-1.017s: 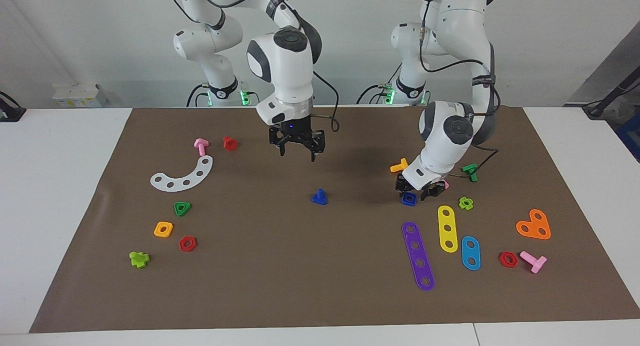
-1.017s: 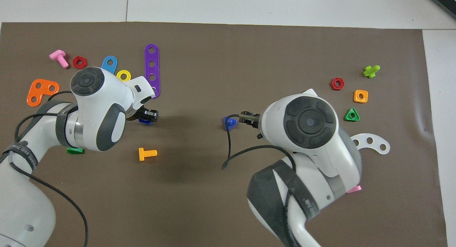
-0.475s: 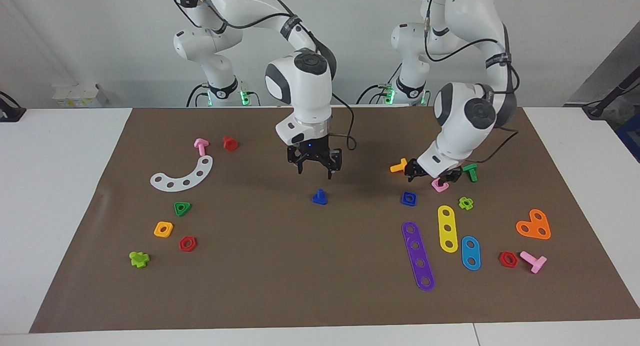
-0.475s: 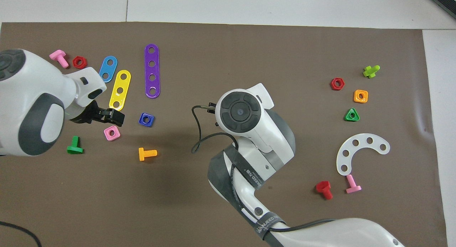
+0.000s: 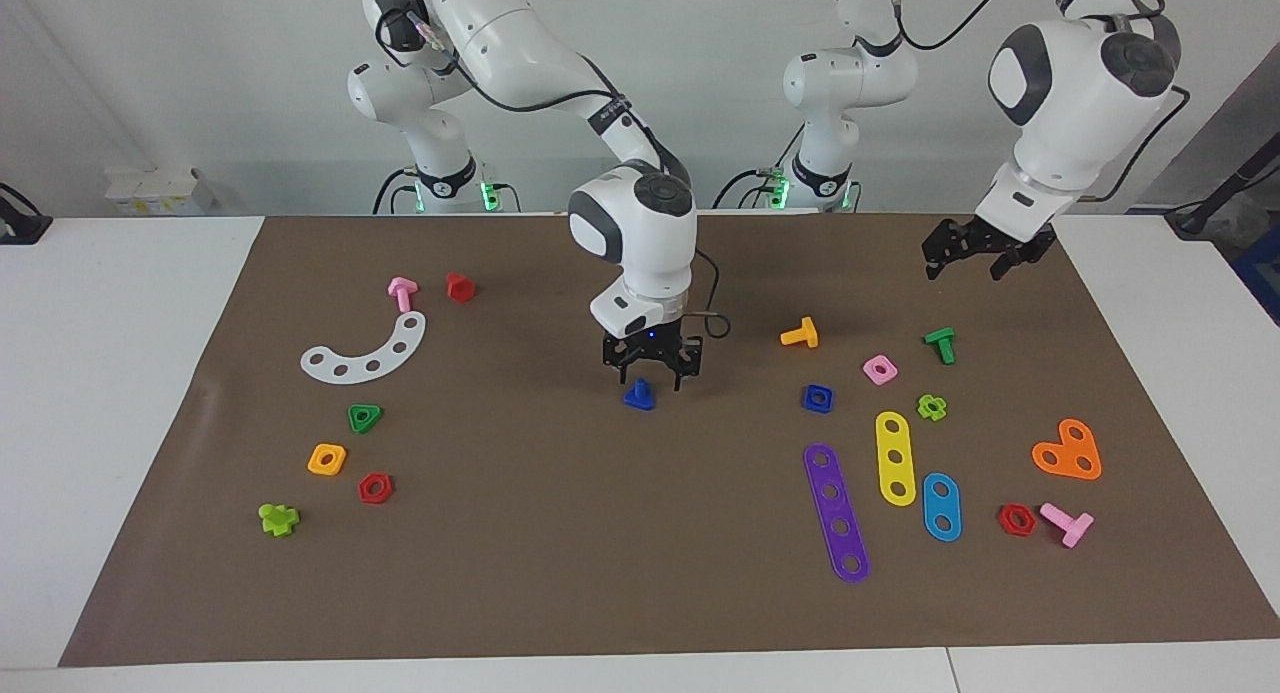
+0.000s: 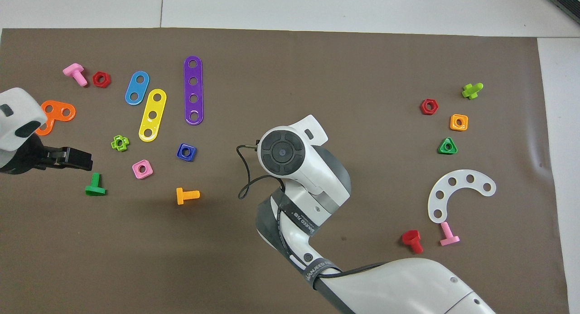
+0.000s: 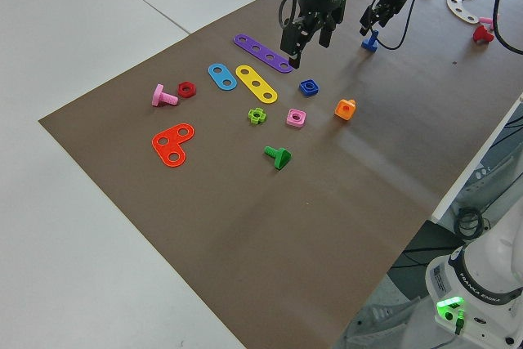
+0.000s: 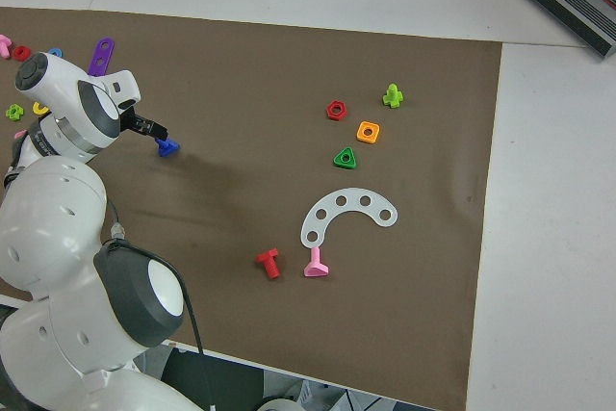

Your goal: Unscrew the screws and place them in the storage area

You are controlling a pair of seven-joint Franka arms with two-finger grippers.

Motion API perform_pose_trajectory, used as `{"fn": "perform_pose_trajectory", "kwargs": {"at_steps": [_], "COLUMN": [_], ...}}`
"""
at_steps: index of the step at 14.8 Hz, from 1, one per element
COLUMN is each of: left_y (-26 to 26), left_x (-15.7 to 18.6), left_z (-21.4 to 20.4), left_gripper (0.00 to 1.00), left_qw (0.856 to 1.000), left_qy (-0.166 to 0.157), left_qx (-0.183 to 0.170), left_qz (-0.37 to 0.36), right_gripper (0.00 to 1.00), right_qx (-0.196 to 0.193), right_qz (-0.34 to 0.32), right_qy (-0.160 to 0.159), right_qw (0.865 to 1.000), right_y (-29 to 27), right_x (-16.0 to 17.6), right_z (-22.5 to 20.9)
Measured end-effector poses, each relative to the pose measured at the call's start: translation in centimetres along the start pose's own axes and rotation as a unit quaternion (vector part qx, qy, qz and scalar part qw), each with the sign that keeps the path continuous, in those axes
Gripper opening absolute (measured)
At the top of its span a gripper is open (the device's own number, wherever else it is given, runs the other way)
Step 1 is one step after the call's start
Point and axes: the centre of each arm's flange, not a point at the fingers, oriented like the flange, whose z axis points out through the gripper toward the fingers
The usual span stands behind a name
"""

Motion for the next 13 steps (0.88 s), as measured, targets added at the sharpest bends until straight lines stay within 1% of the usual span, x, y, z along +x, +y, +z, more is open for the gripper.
{"fn": "perform_pose_trajectory", "kwargs": {"at_steps": [1, 2, 3, 4, 5, 6, 7, 8, 10, 11, 12, 13], "left_y": [-0.1, -0.1, -0.1, -0.2, -0.3, -0.2, -0.1, 0.1, 0.4, 0.6, 0.8, 0.9], "left_x": [-0.5, -1.0, -1.2, -1.4, -1.6, -1.7, -1.7, -1.5, -1.0, -0.7, -0.6, -0.4], "left_z": [-1.1, -2.3, -3.6, -5.1, -6.4, -7.4, -8.3, -8.9, -9.4, -9.3, -9.2, -9.1], "left_gripper": [1.0, 1.0, 1.0, 1.0, 1.0, 1.0, 1.0, 1.0, 1.0, 1.0, 1.0, 1.0], "left_qw": [1.0, 1.0, 1.0, 1.0, 1.0, 1.0, 1.0, 1.0, 1.0, 1.0, 1.0, 1.0], "left_qy": [0.003, 0.003, 0.002, 0.001, -0.001, -0.002, -0.001, 0.001, 0.005, 0.005, 0.004, 0.003], "left_qx": [0.0, 0.001, 0.004, 0.013, 0.022, 0.026, 0.029, 0.029, 0.03, 0.03, 0.03, 0.03], "left_qz": [-0.001, -0.002, -0.002, -0.001, 0.0, 0.0, 0.001, 0.002, 0.0, -0.001, -0.001, -0.001], "right_gripper": [0.87, 0.84, 0.84, 0.79, 0.78, 0.76, 0.66, 0.66, 0.54, 0.54, 0.49, 0.35], "right_qx": [-0.001, -0.004, -0.005, -0.004, -0.004, -0.004, -0.004, -0.004, -0.007, -0.009, -0.009, -0.009], "right_qz": [-0.001, -0.004, -0.006, -0.007, -0.008, -0.008, -0.008, -0.008, -0.013, -0.015, -0.016, -0.016], "right_qy": [0.0, 0.0, 0.001, 0.002, 0.002, 0.001, 0.001, 0.002, 0.007, 0.009, 0.01, 0.01], "right_qw": [1.0, 1.0, 1.0, 1.0, 1.0, 1.0, 1.0, 1.0, 1.0, 1.0, 1.0, 1.0], "right_y": [0.1, 0.2, 0.4, 0.4, 0.5, 0.5, 0.5, 0.5, 0.5, 0.6, 0.6, 0.6], "right_x": [-0.1, -0.3, -0.5, -0.6, -0.6, -0.7, -0.7, -0.7, -0.6, -0.5, -0.5, -0.5], "right_z": [0.6, 1.2, 1.6, 1.8, 1.9, 2.0, 2.0, 2.0, 1.9, 1.9, 1.9, 1.9]}}
